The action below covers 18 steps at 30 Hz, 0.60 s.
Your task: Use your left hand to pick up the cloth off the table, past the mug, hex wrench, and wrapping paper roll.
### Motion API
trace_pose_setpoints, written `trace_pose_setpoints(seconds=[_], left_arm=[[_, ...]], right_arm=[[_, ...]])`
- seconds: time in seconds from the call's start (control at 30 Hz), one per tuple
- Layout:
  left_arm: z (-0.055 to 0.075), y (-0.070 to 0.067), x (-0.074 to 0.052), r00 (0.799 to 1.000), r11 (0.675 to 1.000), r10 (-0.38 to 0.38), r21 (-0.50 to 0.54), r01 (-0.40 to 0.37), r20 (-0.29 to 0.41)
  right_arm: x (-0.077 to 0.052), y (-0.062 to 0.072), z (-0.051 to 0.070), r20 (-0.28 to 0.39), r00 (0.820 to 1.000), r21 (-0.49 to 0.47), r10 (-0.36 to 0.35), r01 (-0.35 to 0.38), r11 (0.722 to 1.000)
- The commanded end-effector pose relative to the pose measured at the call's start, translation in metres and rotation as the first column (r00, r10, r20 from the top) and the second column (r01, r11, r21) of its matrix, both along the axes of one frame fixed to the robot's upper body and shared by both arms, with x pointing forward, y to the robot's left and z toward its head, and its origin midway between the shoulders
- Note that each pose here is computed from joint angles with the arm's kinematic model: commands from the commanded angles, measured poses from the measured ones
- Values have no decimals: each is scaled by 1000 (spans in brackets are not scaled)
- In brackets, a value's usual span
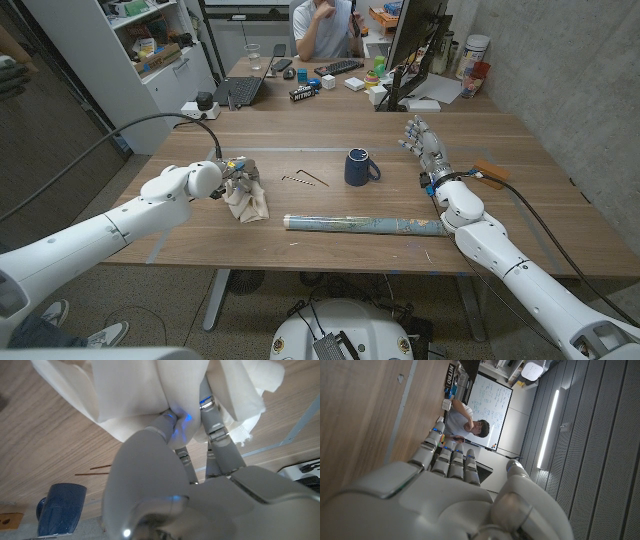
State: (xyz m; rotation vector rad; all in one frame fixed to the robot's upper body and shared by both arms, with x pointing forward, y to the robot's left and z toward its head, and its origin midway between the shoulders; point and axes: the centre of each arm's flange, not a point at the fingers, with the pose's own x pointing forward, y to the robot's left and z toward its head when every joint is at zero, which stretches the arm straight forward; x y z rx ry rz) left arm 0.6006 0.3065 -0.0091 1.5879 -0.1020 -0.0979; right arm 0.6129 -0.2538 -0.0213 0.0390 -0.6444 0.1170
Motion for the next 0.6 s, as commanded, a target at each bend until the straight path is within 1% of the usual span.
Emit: trace_pose_setpoints(seconds=[0.03, 0.3, 0.43, 0.6], left_arm=[[36, -5, -16, 995, 1000, 7, -13, -5, 101], [60, -6, -30, 988, 1000, 0, -22, 3, 153], [67, -7, -32, 987, 1000, 7, -13, -5, 163], [71, -9, -35, 985, 1000, -1, -2, 1, 173]], right_arm=[[-2, -2, 0, 2, 1000, -2, 6, -6, 1000], [-3, -4, 2, 7, 1000, -4, 5, -5, 1000], [-3, -4, 2, 10, 1000, 3, 5, -5, 1000], [-3, -5, 3, 12, 1000, 1, 5, -5, 1000]])
